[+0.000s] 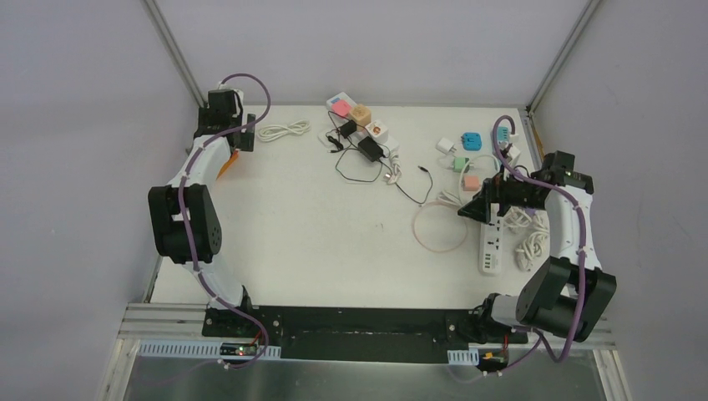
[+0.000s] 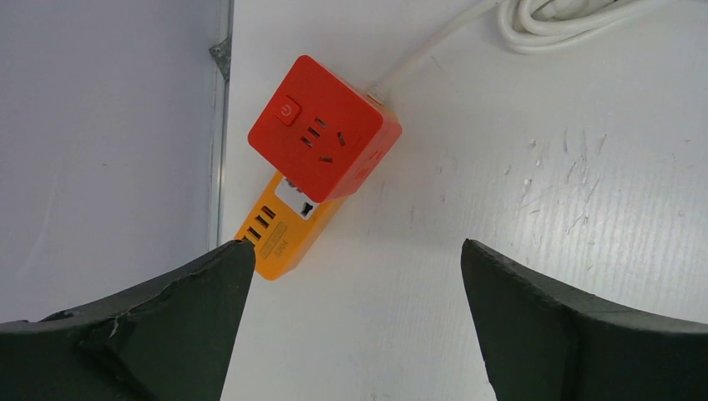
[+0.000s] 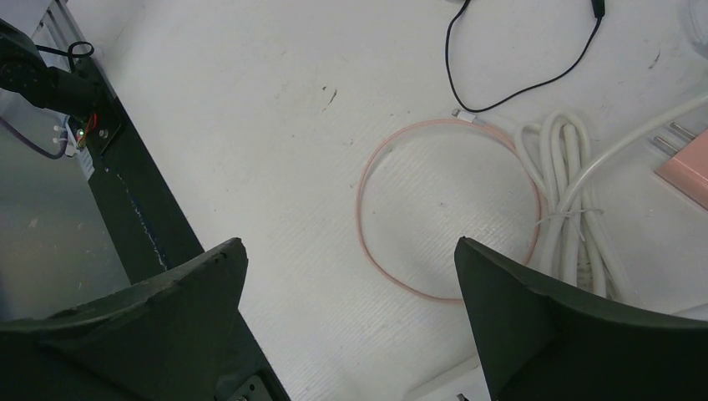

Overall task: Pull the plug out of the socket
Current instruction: Move the socket to the center of the board.

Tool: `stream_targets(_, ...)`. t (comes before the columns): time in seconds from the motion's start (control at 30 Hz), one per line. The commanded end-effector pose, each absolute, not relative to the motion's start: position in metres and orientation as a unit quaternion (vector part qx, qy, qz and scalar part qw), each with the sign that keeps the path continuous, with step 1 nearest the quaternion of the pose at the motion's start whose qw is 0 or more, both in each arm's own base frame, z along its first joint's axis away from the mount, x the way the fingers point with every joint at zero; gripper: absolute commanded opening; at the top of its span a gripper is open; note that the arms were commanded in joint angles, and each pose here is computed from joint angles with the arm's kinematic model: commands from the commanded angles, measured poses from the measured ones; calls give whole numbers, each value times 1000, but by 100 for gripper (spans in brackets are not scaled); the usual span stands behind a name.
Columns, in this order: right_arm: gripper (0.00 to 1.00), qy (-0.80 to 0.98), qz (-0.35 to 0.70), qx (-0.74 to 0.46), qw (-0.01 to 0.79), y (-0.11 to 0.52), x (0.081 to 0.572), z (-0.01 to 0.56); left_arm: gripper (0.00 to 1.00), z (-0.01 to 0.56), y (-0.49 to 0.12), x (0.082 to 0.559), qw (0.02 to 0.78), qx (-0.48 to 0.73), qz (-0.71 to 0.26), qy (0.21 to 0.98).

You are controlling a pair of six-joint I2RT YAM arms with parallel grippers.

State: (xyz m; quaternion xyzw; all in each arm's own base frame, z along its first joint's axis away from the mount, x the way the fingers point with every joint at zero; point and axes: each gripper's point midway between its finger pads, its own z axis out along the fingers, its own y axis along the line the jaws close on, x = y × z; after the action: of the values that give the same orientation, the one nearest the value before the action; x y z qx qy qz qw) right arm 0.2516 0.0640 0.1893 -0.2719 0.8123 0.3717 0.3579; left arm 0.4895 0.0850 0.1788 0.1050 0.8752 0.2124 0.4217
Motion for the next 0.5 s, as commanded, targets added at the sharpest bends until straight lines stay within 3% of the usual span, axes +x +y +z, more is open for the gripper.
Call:
stream_targets(0.0,100,802,376,-286,365,65,251,189,99,196,87,502,444,106,216,863)
stream_targets(0.47,100,792,384,-291,375,70,249,198,97,177,84,508,434,118,130,884)
